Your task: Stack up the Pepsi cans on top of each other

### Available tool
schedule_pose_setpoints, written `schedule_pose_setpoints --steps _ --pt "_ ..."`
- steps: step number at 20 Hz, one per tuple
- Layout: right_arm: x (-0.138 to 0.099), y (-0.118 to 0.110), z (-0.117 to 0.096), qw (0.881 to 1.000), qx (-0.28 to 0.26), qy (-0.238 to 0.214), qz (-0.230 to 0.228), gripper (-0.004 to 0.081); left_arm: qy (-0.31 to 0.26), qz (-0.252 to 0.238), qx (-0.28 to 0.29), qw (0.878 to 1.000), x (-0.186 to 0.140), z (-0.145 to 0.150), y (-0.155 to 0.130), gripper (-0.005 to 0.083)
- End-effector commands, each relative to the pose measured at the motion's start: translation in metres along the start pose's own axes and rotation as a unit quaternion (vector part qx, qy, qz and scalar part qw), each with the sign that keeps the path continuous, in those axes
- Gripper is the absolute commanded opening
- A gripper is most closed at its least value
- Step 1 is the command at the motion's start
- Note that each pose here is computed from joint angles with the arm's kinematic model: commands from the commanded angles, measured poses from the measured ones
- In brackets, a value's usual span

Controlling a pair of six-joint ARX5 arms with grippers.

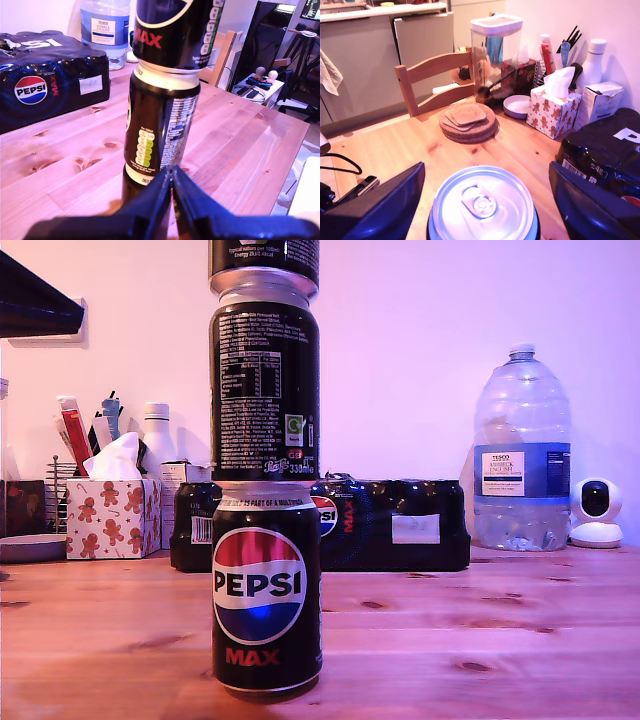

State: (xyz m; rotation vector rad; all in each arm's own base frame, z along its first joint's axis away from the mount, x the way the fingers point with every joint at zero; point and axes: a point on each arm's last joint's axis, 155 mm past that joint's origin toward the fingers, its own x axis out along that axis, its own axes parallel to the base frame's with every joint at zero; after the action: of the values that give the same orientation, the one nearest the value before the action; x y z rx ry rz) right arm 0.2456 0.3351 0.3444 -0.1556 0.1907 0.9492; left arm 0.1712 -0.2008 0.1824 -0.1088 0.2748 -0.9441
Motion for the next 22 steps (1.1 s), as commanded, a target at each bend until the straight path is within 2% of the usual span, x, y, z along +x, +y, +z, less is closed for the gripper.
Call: schedule_pose_setpoints --steps 1,3,6,7,9,13,14,16,20,22 --pt "-0.009 0.0 0.026 1.0 -0.006 -0.023 0.0 0.0713 0.002 -0.004 0.002 1.0 0.001 -0.004 -0.001 -0.0021" --pt "-0.016 -0.003 0.032 1.0 -0.02 -0.01 -0.009 0.0712 -0.001 -0.004 0.003 1.0 0.001 -0.003 -0.001 -0.0021" --pt "-0.028 -0.021 0.031 0.998 -0.035 0.022 -0.052 0.0695 -0.014 -0.006 0.007 1.0 0.0 0.004 -0.002 -0.0021" --pt "-0.032 -0.025 0.032 0.997 -0.041 0.03 -0.063 0.066 -0.019 -0.007 0.009 1.0 0.0 0.008 -0.003 -0.0021" --pt "-0.04 -0.033 0.036 0.995 -0.045 0.039 -0.084 0.0524 -0.032 -0.009 0.013 0.999 0.0 0.015 -0.004 -0.0021" --pt "-0.056 -0.043 0.039 0.992 -0.052 0.047 -0.105 0.0087 -0.041 -0.01 0.016 0.999 -0.001 0.019 -0.005 -0.0021" --pt "-0.057 -0.044 0.038 0.992 -0.052 0.051 -0.107 0.0038 -0.041 -0.01 0.016 0.999 -0.001 0.019 -0.005 -0.0021" --pt "-0.057 -0.049 0.036 0.991 -0.05 0.054 -0.113 -0.0014 -0.041 -0.01 0.016 0.999 -0.001 0.02 -0.005 -0.0021" --pt "-0.067 -0.083 0.003 0.98 -0.04 0.118 -0.158 -0.0013 -0.045 0.011 0.016 0.999 -0.001 0.021 0.003 -0.0021" --pt "-0.072 -0.1 -0.005 0.976 -0.029 0.128 -0.176 -0.0013 -0.047 0.031 0.028 0.998 -0.001 0.022 0.01 -0.0021"
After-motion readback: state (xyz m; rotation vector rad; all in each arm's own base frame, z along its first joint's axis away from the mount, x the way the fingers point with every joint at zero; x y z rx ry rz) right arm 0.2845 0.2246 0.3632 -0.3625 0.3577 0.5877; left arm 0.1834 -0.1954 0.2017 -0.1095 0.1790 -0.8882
